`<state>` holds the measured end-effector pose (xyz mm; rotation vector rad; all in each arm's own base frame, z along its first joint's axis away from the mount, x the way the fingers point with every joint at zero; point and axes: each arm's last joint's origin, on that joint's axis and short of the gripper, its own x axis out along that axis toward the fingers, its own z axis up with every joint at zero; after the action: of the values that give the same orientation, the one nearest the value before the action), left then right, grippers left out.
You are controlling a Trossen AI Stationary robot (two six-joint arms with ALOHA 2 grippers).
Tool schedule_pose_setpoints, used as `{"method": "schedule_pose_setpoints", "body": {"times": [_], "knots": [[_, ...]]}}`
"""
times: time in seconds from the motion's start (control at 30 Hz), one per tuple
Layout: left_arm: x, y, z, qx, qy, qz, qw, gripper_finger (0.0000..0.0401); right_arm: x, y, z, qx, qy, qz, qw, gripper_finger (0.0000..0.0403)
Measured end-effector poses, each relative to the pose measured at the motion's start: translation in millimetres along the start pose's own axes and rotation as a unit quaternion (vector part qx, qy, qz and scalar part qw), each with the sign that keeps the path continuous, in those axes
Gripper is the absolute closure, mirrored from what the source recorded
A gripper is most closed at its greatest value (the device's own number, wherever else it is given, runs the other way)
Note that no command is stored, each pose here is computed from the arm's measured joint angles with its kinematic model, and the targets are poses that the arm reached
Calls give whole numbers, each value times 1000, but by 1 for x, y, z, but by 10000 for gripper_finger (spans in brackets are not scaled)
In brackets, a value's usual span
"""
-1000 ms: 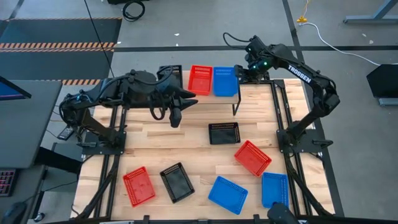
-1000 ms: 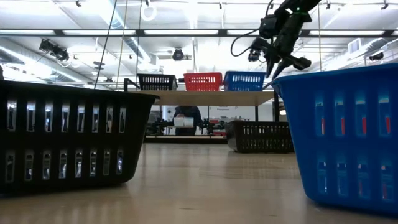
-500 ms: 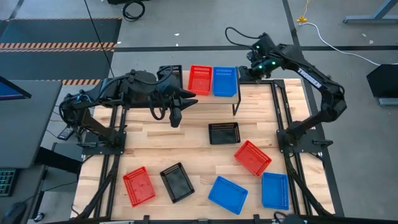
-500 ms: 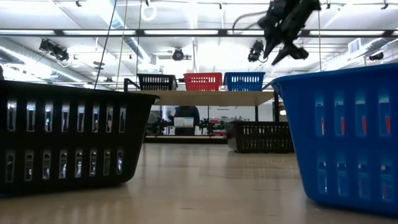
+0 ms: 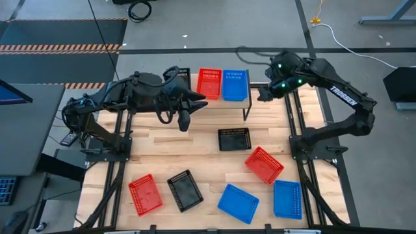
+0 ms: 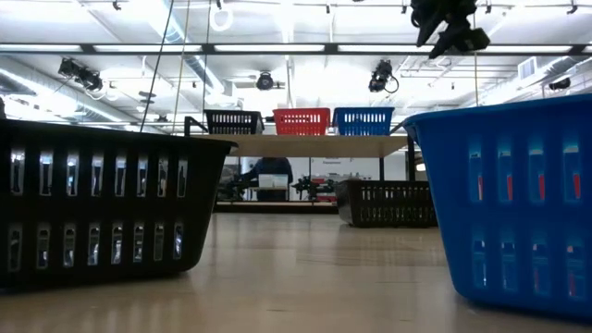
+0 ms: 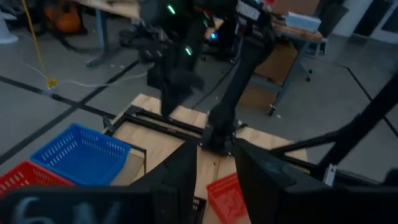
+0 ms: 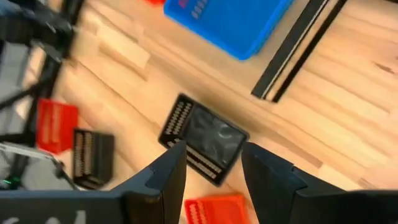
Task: Stack baskets on shelf by color
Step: Stack the top black bin on the black bin on the shelf
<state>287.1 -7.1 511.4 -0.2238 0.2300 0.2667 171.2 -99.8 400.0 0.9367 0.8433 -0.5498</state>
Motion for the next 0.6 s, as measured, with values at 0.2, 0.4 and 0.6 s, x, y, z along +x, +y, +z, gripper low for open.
{"method": "schedule_pose_setpoints", "body": {"times": [0.2,0.4,0.6], "knots": [[4,-1,1,8,-12,2,1000,284,14,24,-15,-86,31,-1,996,242],[16,-3,-4,11,2,6,1000,284,42,37,-29,-41,72,-39,996,228],[22,-5,-6,11,7,5,1000,284,70,37,-49,23,106,-86,990,214]]}}
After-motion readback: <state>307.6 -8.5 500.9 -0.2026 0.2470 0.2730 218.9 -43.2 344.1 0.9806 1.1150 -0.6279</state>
